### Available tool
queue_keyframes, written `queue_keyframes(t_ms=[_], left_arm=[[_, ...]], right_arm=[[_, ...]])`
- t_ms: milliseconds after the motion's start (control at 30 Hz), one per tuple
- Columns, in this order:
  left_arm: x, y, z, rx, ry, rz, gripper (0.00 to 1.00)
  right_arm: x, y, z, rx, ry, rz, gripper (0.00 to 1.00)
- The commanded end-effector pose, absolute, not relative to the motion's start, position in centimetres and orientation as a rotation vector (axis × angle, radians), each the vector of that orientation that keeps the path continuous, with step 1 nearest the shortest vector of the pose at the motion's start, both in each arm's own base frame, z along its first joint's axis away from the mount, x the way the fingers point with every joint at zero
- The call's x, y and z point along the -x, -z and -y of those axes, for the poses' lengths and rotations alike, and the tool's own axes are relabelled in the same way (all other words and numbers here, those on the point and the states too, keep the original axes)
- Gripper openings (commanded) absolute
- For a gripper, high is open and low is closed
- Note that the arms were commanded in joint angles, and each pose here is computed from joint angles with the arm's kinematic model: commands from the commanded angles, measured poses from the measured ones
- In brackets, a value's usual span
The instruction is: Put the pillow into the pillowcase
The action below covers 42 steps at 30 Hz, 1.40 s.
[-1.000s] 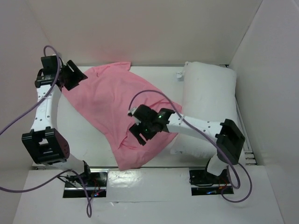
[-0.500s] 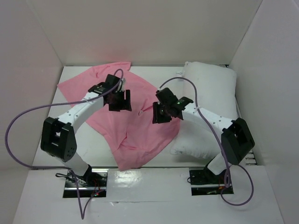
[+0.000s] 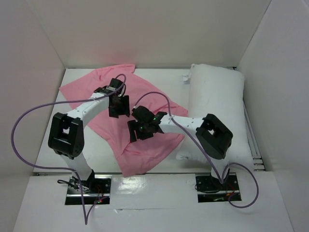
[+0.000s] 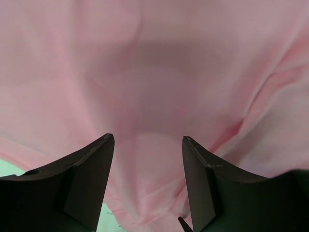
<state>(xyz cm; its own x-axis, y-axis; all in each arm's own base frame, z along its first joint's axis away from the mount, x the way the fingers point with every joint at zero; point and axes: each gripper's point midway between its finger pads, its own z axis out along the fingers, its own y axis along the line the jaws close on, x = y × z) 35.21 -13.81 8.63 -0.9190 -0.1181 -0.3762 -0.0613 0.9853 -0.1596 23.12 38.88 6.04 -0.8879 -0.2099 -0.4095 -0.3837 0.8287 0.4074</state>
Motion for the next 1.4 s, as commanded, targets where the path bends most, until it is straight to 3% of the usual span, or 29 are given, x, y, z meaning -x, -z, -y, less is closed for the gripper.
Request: queue_keyframes(t_ms=[0, 67, 133, 233, 700, 967, 1067, 1100, 1233, 1267, 1367], left_arm=[[-35.2, -10.7, 12.1, 0.181, 0.26, -2.716, 0.71], [-35.4, -11.2, 12.3, 0.175, 0.338, -2.716, 0.71], [-35.1, -11.2, 12.4, 0.163, 0.367, -2.73, 0.71], [-34.7, -11.1, 13.1, 0.101, 0.402, -2.752, 0.69], [-34.0, -8.6, 20.7, -0.242, 0.505, -2.845, 0.69], [-31.4, -4.9, 20.6, -0.313, 0.358, -2.968, 0.72], [-31.0, -4.5, 20.8, -0.317, 0.388, -2.969, 0.62], [-30.8, -4.6, 21.0, -0.319, 0.407, -2.971, 0.46], [-31.6, -5.1, 21.5, -0.321, 0.423, -2.95, 0.06], [-31.6, -5.3, 21.5, -0.321, 0.422, -2.952, 0.0], [-33.3, -6.4, 20.7, -0.266, 0.428, -2.923, 0.0]], right_arm=[[-24.4, -7.2, -41.5, 0.42, -0.766, -2.57, 0.7], [-24.4, -6.3, -41.8, 0.426, -0.735, -2.573, 0.67], [-24.4, -5.4, -41.7, 0.424, -0.682, -2.584, 0.44], [-24.5, -5.1, -40.5, 0.363, -0.631, -2.595, 0.0], [-21.6, -5.3, -35.2, 0.05, -0.678, -2.561, 0.0], [-21.6, -5.0, -34.8, 0.034, -0.663, -2.564, 0.0], [-21.6, -5.2, -34.6, 0.03, -0.655, -2.559, 0.0], [-21.6, -5.2, -34.6, 0.03, -0.655, -2.559, 0.0], [-21.8, -5.5, -34.6, 0.024, -0.656, -2.546, 0.0], [-21.8, -5.5, -34.6, 0.024, -0.656, -2.546, 0.0], [-21.7, -5.3, -34.1, 0.021, -0.636, -2.551, 0.0]])
